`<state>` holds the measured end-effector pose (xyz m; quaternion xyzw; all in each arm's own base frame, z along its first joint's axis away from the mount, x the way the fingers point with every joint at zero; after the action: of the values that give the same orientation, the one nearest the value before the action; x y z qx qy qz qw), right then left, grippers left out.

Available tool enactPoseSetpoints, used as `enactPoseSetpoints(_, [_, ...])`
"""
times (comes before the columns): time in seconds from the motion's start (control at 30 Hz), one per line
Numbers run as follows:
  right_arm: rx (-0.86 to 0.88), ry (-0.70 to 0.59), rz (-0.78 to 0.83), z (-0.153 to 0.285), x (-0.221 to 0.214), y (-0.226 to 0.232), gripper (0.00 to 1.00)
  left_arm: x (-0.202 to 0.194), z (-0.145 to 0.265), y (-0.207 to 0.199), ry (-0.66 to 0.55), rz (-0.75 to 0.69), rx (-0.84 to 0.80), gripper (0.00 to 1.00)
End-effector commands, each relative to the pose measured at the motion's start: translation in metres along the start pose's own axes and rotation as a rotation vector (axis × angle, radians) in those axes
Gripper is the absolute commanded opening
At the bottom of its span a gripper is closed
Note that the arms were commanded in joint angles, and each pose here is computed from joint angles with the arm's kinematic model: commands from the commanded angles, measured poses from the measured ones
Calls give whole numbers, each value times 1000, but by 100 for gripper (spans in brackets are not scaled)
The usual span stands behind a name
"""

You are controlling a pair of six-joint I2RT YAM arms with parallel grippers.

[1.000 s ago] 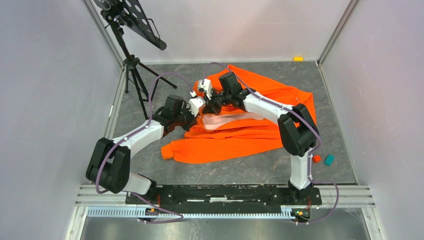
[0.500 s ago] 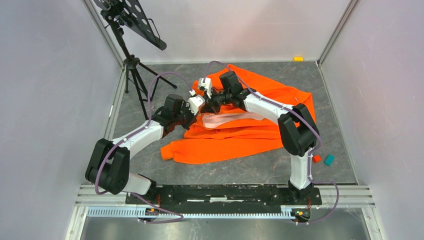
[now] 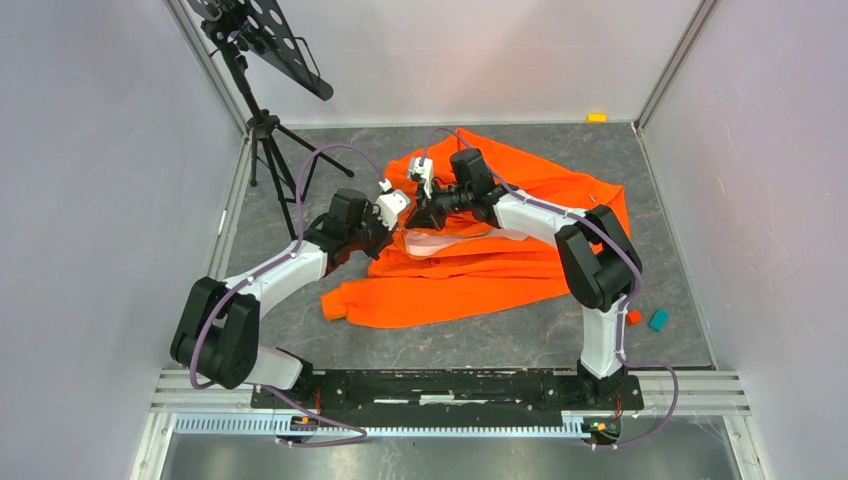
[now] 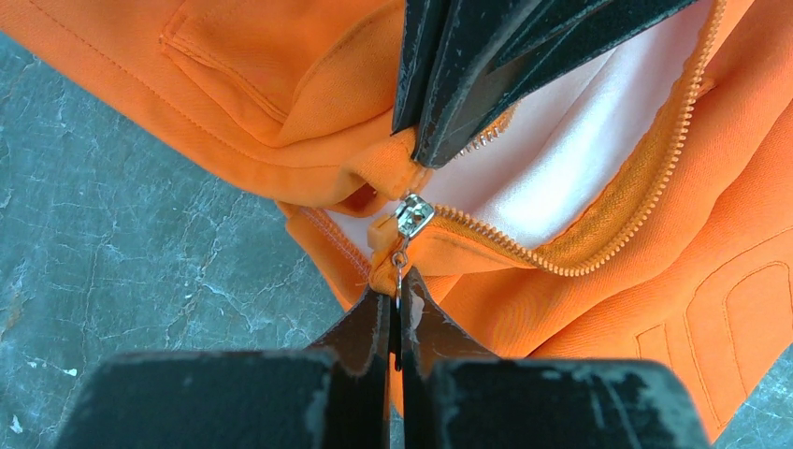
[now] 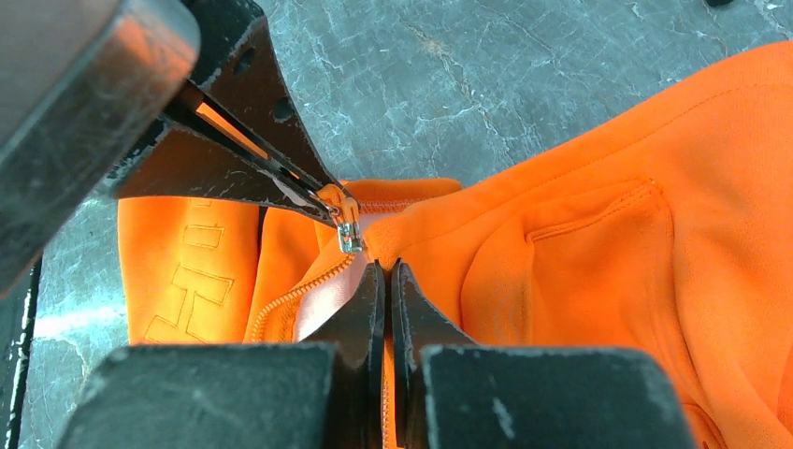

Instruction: Zip up the jacket

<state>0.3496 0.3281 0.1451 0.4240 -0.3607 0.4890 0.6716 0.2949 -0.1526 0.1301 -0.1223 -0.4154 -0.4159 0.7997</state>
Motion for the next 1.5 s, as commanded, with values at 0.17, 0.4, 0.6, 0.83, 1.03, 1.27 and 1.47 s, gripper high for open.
enactPoseSetpoints(0.17, [-1,-62,73,10,26,7,0,13,4,7,-52,-55,36,2])
enactPoseSetpoints(0.4, [-18,-50,88,15,26,7,0,12,4,7,-40,-58,32,2])
enactPoseSetpoints(0.6, [-7,-39,87,13,23,7,0,12,3,7,-39,-58,35,2])
enactPoseSetpoints(0.83, [2,-37,92,12,23,9,0,12,2,7,-35,-56,29,2])
enactPoseSetpoints(1.03, [17,-35,100,8,23,10,0,12,2,7,-35,-56,26,2])
enactPoseSetpoints(1.27, [13,-39,89,6,23,10,0,13,2,6,-38,-55,21,2])
enactPoseSetpoints(1.47, [7,-49,80,4,24,9,0,12,2,6,-37,-57,19,2])
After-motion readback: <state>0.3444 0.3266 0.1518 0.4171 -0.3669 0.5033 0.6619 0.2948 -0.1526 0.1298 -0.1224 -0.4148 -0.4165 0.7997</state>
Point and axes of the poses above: each gripper's point midway between its finger pads, its own z axis back along the fingers, its own y axis along the line the jaws close on, x = y × z, the point moved 6 cm from there along z, back along the fingers, and after that the axes turned 4 degrees about -z, right-handed, at the moved point
